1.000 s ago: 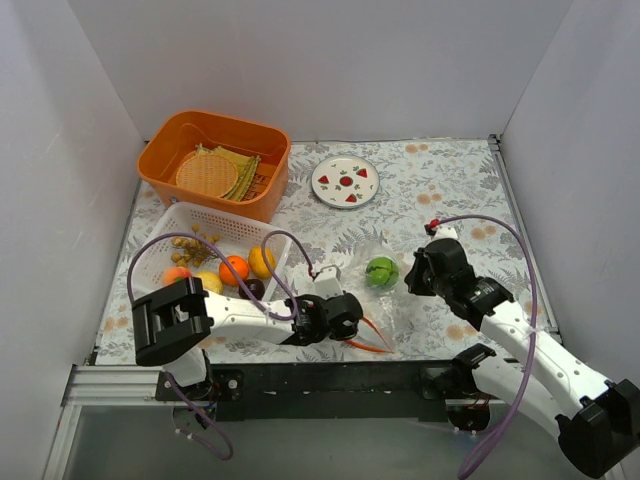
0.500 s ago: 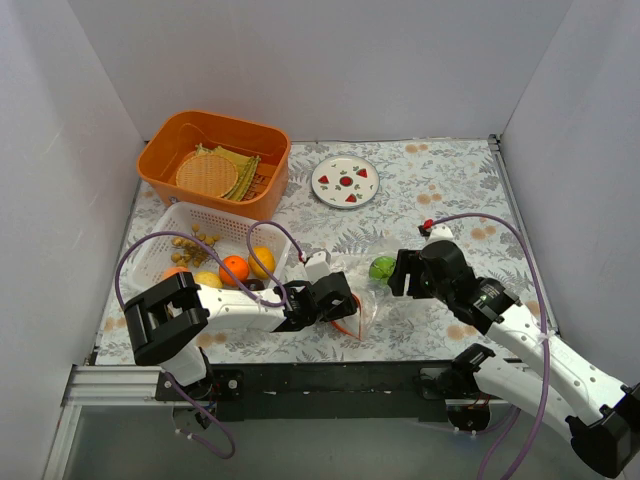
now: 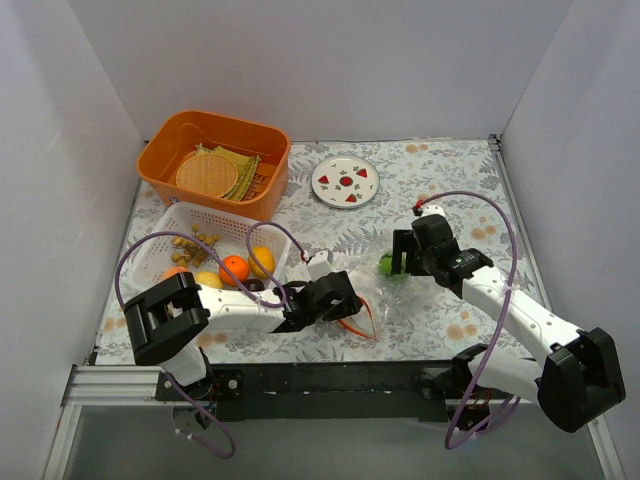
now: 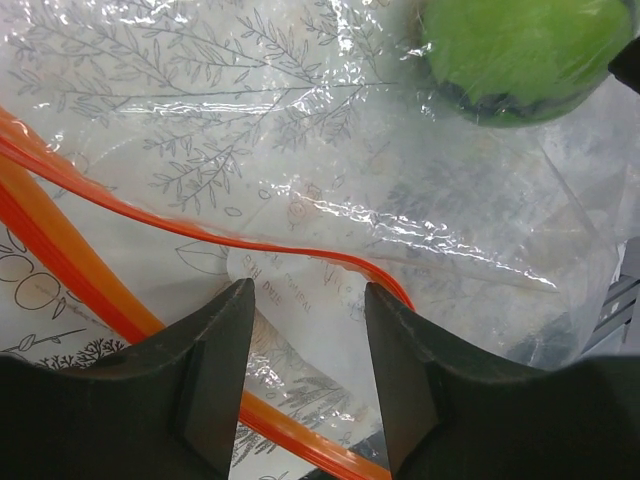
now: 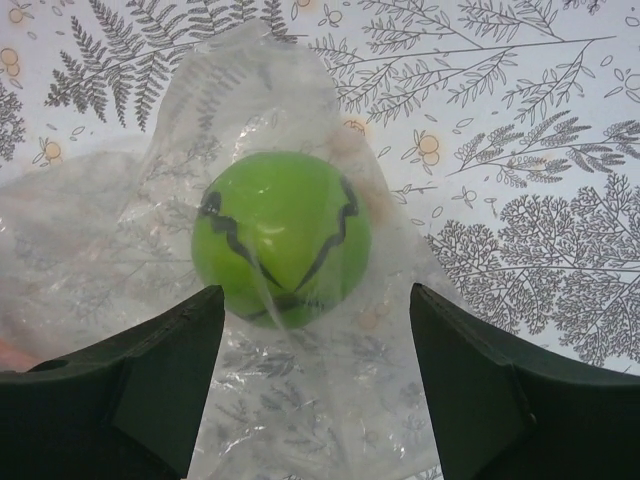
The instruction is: Open the zip-top bag and remove the fake food
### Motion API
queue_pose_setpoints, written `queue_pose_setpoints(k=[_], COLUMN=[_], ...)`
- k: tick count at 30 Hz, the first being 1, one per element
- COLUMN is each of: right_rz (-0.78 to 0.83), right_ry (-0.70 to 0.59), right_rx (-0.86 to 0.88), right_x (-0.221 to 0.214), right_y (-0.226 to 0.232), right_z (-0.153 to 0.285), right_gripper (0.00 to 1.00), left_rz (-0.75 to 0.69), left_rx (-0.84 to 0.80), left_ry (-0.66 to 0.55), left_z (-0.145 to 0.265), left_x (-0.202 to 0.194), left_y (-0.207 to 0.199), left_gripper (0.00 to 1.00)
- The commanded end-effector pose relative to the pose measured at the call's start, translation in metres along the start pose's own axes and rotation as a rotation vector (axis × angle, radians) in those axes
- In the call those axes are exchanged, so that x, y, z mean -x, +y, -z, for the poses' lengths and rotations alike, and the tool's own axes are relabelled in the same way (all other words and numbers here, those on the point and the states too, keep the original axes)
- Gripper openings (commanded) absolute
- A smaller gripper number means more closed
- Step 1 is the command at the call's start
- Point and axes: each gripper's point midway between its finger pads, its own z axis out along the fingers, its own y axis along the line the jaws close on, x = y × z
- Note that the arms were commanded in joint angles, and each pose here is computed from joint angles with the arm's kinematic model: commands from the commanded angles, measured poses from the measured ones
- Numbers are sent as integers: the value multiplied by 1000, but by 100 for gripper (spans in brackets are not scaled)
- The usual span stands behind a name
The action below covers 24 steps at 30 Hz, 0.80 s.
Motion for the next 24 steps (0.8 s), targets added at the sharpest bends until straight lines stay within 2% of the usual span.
queue_pose_setpoints(k=[1, 3, 4, 6, 7, 10, 14, 18, 24], right_rz=[-4, -4, -2, 0, 0, -10, -39, -58, -86], right_ry=[-91, -79, -71, -59, -53, -41, -53, -123, -151], right_rx=[44, 45, 39, 26, 19, 40, 124, 174, 260], right_x=[33, 27, 25, 21, 19, 17, 24, 41, 53], right_y=[9, 8, 7, 5, 3, 7, 21, 27, 41], right_z=[-6, -11, -14, -18, -20, -16, 4, 33, 59], right_gripper=[72, 60, 49, 36, 19, 1, 1, 1, 1], left_rz=[9, 9, 10, 12, 11, 17, 26, 50, 82], left_rx=[-24, -32, -31, -26, -27, -47, -68, -84, -33], left_ry=[-14, -18, -25, -26, -28, -36, -50, -60, -45], left_z=[0, -1, -1, -3, -3, -2, 0, 3, -6], left_x=[3, 4, 7, 8, 8, 8, 10, 10, 2], left_y=[-4, -4, -5, -2, -2, -1, 0, 3, 17], left_gripper=[45, 45, 45, 45, 44, 43, 36, 16, 5])
